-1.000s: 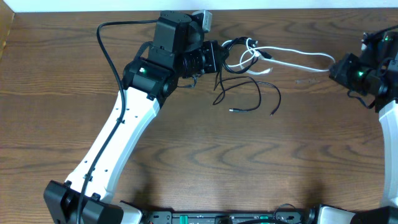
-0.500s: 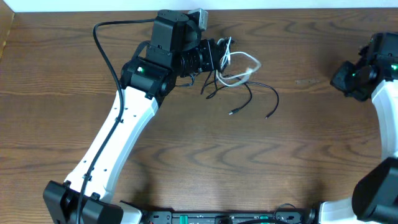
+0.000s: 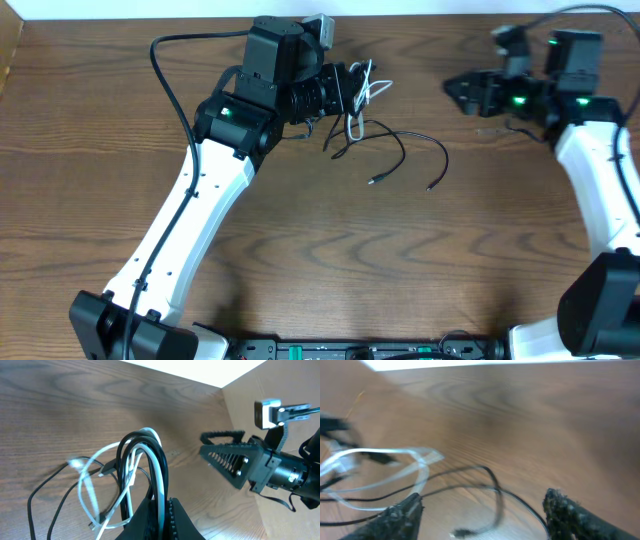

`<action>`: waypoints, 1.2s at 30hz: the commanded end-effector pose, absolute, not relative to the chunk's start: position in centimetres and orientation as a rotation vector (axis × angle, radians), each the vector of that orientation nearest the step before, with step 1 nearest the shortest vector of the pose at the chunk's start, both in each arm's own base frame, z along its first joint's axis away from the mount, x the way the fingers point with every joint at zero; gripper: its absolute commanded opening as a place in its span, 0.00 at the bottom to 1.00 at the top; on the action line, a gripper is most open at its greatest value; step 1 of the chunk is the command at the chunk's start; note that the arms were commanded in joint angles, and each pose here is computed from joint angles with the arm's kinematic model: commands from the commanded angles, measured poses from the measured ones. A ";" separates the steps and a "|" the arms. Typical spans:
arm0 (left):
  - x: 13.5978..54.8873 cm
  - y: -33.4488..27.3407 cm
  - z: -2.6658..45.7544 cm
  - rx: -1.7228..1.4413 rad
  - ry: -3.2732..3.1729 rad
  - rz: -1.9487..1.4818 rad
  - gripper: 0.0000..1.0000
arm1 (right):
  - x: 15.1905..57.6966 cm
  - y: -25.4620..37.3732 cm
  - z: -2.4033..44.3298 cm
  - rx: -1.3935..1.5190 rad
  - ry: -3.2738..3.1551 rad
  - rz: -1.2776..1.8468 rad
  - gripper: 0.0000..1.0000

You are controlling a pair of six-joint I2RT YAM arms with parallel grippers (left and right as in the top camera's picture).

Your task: Untangle cables

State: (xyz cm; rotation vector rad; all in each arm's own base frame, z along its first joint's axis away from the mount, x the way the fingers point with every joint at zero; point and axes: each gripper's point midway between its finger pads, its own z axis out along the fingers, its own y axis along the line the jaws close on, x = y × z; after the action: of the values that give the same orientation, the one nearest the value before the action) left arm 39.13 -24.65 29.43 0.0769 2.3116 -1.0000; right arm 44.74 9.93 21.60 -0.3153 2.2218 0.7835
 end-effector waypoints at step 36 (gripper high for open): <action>39.0 -24.3 28.9 0.064 2.334 -0.983 0.08 | 46.4 21.5 18.6 -0.904 1.949 0.664 0.01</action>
State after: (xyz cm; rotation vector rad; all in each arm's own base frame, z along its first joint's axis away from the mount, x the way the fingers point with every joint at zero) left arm 38.88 -24.49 28.97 0.0684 2.3362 -0.9917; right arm 46.52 20.96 17.81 -0.8839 1.9802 0.6381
